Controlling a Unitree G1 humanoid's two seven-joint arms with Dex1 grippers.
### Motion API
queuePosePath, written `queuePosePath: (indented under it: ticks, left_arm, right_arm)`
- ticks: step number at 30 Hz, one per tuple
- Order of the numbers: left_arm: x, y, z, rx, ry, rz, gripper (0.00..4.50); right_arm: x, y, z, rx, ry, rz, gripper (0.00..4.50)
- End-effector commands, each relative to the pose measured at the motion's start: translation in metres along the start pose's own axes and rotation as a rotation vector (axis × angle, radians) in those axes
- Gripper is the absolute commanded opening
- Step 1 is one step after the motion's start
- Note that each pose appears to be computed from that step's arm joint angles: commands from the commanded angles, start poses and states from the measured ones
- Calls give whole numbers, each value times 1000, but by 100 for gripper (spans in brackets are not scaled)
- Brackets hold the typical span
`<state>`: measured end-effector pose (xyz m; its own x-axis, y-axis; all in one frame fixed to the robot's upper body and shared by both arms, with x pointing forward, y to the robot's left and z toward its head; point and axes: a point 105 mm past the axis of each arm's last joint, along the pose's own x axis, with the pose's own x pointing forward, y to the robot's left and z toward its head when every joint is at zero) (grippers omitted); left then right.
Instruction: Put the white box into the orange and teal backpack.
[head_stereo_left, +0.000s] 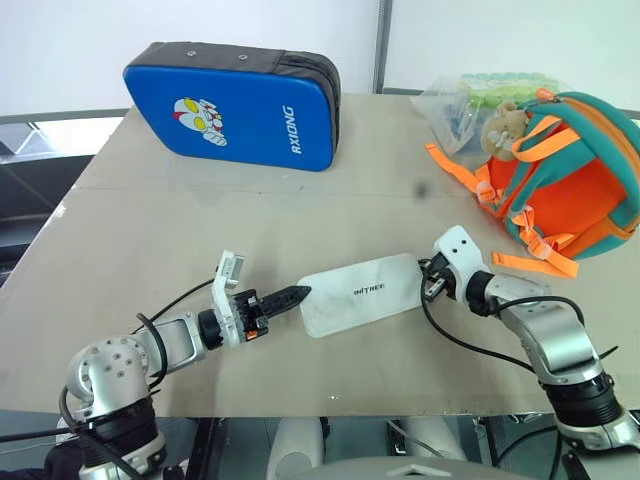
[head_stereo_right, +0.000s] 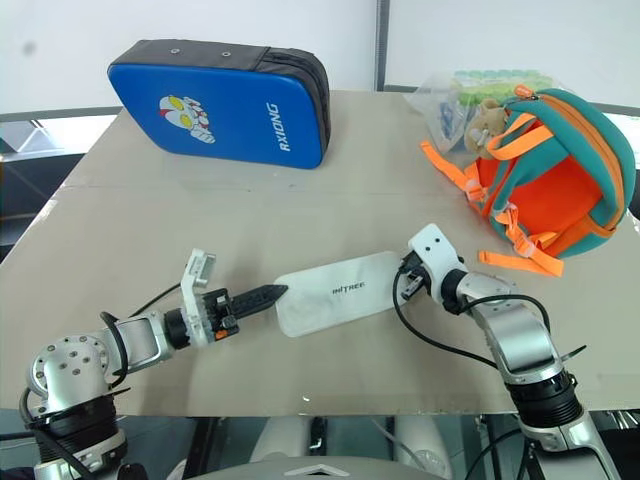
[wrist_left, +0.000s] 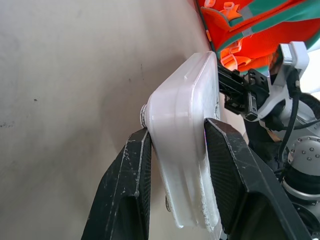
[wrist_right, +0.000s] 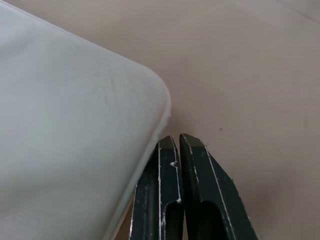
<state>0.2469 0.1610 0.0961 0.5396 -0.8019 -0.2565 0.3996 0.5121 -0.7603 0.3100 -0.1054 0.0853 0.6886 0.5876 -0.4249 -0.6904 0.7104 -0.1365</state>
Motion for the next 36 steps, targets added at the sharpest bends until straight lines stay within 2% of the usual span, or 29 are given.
queuePosePath:
  ticks: [1, 2, 3, 7, 11, 18, 25, 29, 30, 34, 36]
  left_arm:
    - [10, -2, -19, 47, 112, 22, 107]
    - [10, 0, -22, 45, 128, 33, 209]
    - [9, 2, -24, 46, 138, 37, 243]
    - [7, 9, -24, 56, 136, 95, 443]
    - [6, 6, -28, 45, 163, 90, 443]
    - [26, -17, -25, -32, 114, -68, 443]
    - [33, -26, -25, -36, 119, -102, 443]
    - [30, -22, -22, -53, 103, -90, 321]
    - [29, -21, -22, -55, 101, -87, 265]
    - [22, -19, -17, -63, 74, -79, 105]
    - [19, -23, -10, -55, 36, -103, 102]
  right_arm:
    - [7, 26, 17, -14, -63, 115, 0]
    - [7, 26, 17, -18, -63, 116, 0]
    - [7, 26, 17, -21, -61, 116, 0]
    - [6, 27, 16, -29, -53, 119, 0]
    - [6, 29, 17, -37, -48, 126, 0]
    - [9, 42, 15, -36, -30, 178, 0]
    - [14, 43, 13, -36, -13, 191, 0]
    - [12, 40, 13, -37, -17, 180, 0]
    - [11, 39, 14, -34, -20, 174, 0]
    - [1, 25, 22, -9, -73, 119, 0]
    - [-9, 19, 26, 9, -90, 108, 0]
